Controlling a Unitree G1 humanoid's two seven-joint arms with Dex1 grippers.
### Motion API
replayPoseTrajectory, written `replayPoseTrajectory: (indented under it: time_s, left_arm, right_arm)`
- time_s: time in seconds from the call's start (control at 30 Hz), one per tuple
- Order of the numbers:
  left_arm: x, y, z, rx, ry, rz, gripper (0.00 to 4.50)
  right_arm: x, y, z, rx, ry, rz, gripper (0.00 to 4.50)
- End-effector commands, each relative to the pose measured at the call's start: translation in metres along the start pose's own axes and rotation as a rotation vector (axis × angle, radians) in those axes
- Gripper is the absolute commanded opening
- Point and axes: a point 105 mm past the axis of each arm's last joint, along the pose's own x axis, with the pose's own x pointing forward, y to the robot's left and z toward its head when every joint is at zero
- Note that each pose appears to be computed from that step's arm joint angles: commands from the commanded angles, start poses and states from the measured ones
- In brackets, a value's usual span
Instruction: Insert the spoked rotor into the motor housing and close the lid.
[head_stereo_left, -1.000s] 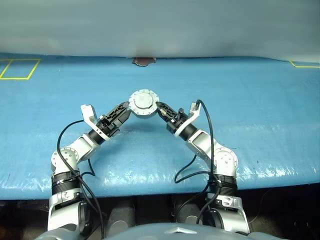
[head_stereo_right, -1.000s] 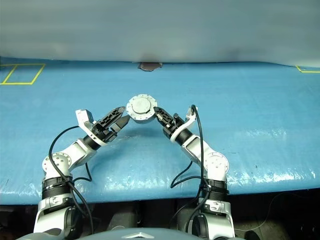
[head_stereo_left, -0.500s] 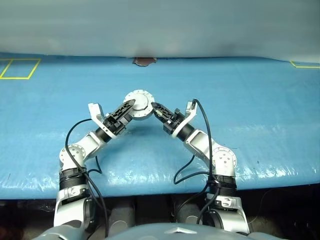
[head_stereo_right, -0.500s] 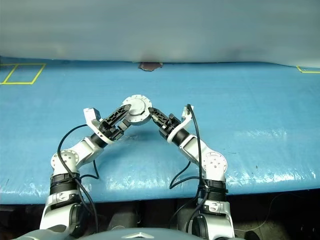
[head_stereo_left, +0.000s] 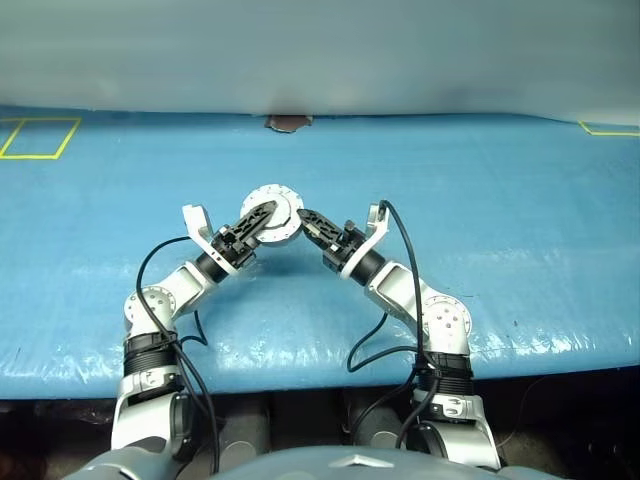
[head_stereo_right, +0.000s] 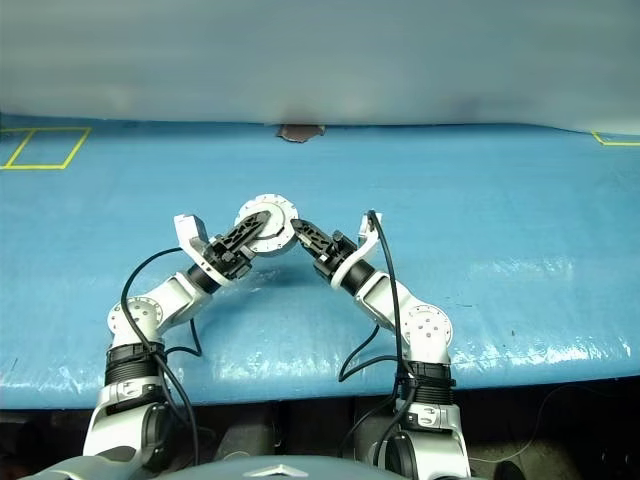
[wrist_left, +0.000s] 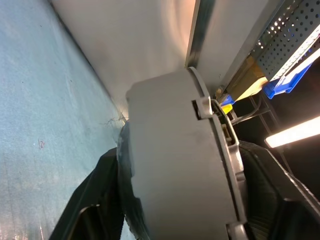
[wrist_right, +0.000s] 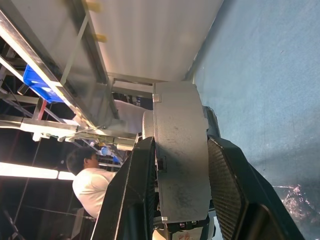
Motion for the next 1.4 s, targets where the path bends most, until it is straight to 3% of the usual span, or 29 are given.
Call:
replayPoseTrajectory:
  time_s: [0.03, 0.4, 0.63, 0.77, 1.07, 1.4]
  left_arm:
    - [0.002, -0.006, 0.002, 0.033, -0.003, -0.017, 2.64]
    - [0.008, -0.004, 0.002, 0.034, 0.006, -0.009, 2.64]
    - [0.009, -0.001, 0.007, 0.050, -0.026, 0.016, 2.64]
    - [0.006, 0.002, 0.013, 0.083, -0.067, 0.049, 2.64]
    - [-0.021, 0.024, 0.076, 0.300, -0.469, 0.349, 2.64]
    - [-0.039, 0.045, 0.105, 0.344, -0.622, 0.555, 2.64]
  right_arm:
    - [0.003, 0.024, -0.005, 0.007, -0.014, 0.113, 1.20]
    - [0.003, 0.020, -0.002, -0.115, -0.036, 0.080, 1.20]
    - [0.004, 0.011, 0.008, -0.207, -0.120, -0.002, 3.47]
    - [0.000, 0.003, 0.018, -0.227, -0.167, -0.046, 3.47]
    - [-0.020, -0.002, 0.036, -0.232, -0.250, -0.079, 3.47]
    - [-0.030, -0.003, 0.038, -0.263, -0.257, -0.090, 3.47]
